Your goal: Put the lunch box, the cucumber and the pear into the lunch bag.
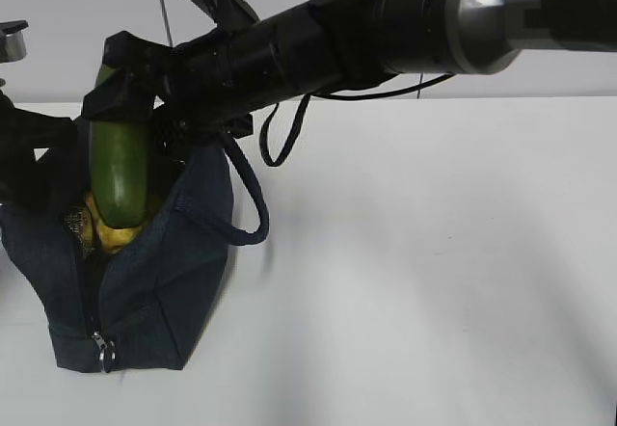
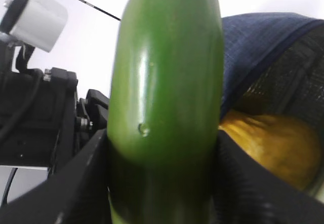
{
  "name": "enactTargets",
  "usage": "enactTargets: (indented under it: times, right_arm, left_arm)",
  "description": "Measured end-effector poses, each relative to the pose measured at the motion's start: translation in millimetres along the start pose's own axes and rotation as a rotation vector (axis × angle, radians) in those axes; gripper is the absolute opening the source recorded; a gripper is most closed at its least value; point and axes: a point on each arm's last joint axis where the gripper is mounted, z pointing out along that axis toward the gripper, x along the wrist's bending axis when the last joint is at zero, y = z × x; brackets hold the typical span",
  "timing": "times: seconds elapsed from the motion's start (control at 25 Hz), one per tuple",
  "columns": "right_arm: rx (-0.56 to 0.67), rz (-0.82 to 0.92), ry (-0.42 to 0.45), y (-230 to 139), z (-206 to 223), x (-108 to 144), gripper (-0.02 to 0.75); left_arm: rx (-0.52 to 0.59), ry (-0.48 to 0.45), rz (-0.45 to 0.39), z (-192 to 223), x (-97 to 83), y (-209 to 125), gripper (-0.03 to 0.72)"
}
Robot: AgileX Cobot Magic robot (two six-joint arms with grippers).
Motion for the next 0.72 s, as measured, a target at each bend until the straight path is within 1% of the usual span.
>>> enactTargets:
  times: [0.2, 0.4, 0.52, 0.72]
  right_arm:
    - [0.001, -0.005, -0.008, -1.6, 5.7, -3.0, 0.417]
    - [0.031, -0.007, 0.007, -4.7, 6.5, -2.6, 0.449]
    - [0.052, -0.022, 0.009, -6.6, 6.5, -2.6, 0.451]
    - [0.070, -0.035, 0.010, -8.3, 6.4, -2.5, 0.478]
  left_arm:
    - [0.000, 0.000, 0.000, 0.0, 0.0, 0.0, 0.001]
    - [0.000, 0.000, 0.000, 0.0, 0.0, 0.0, 0.001]
    - [0.000, -0.001, 0.000, 0.0, -0.1, 0.0, 0.001]
    - [0.000, -0.001, 0.000, 0.0, -0.1, 0.0, 0.001]
